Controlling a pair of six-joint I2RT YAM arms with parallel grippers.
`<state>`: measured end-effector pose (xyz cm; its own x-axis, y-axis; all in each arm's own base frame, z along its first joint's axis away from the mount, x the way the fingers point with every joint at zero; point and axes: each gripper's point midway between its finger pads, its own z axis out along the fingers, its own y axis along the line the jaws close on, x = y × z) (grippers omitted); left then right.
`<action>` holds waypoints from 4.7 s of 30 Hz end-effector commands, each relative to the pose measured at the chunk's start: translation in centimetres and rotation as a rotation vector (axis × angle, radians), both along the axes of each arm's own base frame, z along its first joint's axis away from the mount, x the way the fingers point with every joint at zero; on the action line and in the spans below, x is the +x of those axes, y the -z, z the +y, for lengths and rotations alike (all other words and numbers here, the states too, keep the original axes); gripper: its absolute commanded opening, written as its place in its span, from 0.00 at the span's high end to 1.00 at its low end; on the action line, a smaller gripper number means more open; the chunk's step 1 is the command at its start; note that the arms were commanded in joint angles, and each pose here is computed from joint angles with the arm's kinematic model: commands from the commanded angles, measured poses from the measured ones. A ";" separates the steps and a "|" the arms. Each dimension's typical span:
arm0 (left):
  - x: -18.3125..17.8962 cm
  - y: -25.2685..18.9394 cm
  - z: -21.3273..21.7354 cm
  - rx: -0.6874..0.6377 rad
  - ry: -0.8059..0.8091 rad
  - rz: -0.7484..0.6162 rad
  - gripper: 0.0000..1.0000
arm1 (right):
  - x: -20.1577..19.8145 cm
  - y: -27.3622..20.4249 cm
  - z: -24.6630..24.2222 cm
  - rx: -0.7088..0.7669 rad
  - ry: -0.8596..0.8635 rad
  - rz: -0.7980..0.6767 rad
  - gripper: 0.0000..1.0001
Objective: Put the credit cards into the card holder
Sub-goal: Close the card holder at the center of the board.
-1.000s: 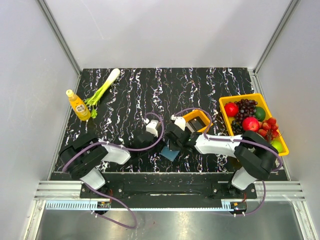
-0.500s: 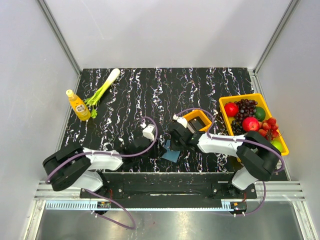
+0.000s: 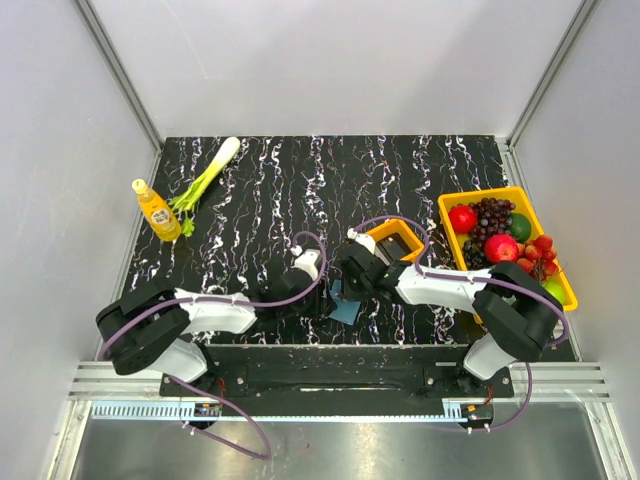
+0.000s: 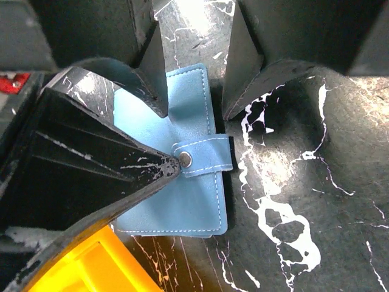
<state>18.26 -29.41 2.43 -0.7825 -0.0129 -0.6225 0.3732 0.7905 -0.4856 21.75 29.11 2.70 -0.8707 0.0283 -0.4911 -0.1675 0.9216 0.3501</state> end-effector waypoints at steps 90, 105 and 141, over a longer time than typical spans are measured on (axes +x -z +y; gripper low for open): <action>-0.4 3.5 1.4 0.287 -0.081 0.064 1.00 | 0.3 -2.9 0.6 0.230 0.048 0.142 0.89; -0.2 3.9 2.3 0.325 -0.124 0.074 1.00 | -0.4 -3.4 -1.3 0.143 0.064 0.152 1.00; -0.2 4.1 2.2 0.331 -0.121 0.076 1.00 | -0.5 1.1 -3.2 -0.024 0.089 0.220 0.85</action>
<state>19.38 -30.93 2.33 -0.7928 -0.0142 -0.6093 0.2739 0.8848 -0.3770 21.07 28.00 3.06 -0.9510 0.1191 -0.2854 -0.0240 0.8917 0.4520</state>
